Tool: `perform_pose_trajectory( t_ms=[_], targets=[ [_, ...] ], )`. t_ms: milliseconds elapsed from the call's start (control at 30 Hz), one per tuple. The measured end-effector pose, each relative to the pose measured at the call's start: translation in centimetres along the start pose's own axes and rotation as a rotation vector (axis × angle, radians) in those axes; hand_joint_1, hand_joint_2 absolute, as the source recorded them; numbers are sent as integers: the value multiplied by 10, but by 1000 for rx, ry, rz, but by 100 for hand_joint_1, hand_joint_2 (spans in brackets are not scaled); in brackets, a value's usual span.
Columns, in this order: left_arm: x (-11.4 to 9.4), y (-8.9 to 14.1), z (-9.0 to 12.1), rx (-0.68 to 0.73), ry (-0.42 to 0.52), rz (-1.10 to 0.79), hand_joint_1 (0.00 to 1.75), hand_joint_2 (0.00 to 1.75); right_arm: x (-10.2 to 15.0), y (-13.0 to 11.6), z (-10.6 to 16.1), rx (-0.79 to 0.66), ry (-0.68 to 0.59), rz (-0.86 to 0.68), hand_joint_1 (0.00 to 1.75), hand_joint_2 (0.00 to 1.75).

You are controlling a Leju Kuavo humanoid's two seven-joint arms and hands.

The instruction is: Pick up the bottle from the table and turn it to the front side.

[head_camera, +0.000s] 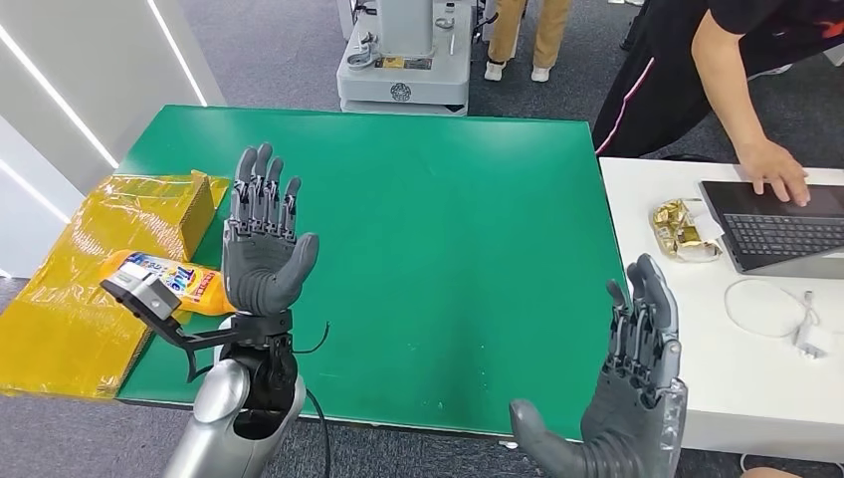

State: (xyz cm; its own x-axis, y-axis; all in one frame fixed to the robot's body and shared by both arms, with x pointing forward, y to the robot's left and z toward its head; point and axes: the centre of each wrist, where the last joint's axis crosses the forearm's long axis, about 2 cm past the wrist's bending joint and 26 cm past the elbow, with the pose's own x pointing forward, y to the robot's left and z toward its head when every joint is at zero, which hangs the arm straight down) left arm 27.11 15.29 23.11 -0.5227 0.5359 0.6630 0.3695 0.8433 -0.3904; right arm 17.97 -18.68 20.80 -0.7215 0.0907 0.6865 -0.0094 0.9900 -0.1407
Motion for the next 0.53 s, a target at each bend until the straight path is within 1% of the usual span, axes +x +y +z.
perform_pose_trajectory(
  t_ms=[267,367,433,533],
  targets=[
    [-1,-2,2,-13,-50,-60,0,175,-2,0,-2,-1,-11,11,0,175],
    [-2,1,8,23,-61,-139,0,175,-2,0,-1,-7,-11,17,0,175],
    [-3,3,14,53,-54,-204,0,175,-2,0,2,-11,-8,29,0,175],
    [-4,4,21,66,-31,-224,0,175,-1,0,5,-15,0,40,0,175]
  ],
)
